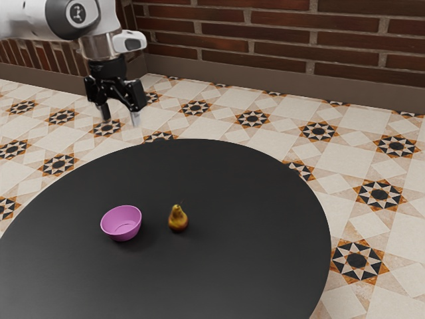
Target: Place the pear in the bowl.
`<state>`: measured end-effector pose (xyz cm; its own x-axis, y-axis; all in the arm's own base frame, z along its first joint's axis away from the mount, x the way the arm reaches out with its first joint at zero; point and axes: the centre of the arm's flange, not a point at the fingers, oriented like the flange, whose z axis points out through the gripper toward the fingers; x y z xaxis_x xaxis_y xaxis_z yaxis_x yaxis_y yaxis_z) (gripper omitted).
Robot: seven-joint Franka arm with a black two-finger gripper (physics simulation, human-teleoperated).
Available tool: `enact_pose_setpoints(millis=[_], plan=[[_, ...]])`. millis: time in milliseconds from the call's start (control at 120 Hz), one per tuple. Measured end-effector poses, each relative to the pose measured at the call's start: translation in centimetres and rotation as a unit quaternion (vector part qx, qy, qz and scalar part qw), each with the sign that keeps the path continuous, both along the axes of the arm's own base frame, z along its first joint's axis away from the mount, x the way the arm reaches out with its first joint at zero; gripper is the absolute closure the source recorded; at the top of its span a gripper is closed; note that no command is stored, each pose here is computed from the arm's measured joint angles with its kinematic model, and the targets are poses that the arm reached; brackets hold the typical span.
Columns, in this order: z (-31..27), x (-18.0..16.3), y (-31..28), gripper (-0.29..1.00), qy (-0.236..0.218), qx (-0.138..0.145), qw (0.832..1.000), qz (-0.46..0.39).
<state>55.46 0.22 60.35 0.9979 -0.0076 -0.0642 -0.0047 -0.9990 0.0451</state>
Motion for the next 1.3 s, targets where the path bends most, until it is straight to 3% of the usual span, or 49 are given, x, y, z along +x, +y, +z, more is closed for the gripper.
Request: enact_pose_setpoints(millis=[275,425,517,800,942,1300], plan=[[1.2,-0.6,2.1,0.0,-0.019,-0.007,1.0,0.017],[-1.8,-10.7,3.8,0.0,-0.058,-0.01,0.997,0.051],[-8.4,-12.8,2.0,0.0,-0.058,-0.001,0.997,0.049],[-19.3,-10.7,-1.9,0.0,-0.128,0.015,0.992,0.011],[-21.3,-9.9,-3.8,0.0,-0.16,0.014,0.987,-0.01],[-27.2,-8.0,-7.0,0.0,-0.169,-0.02,0.985,-0.015]])
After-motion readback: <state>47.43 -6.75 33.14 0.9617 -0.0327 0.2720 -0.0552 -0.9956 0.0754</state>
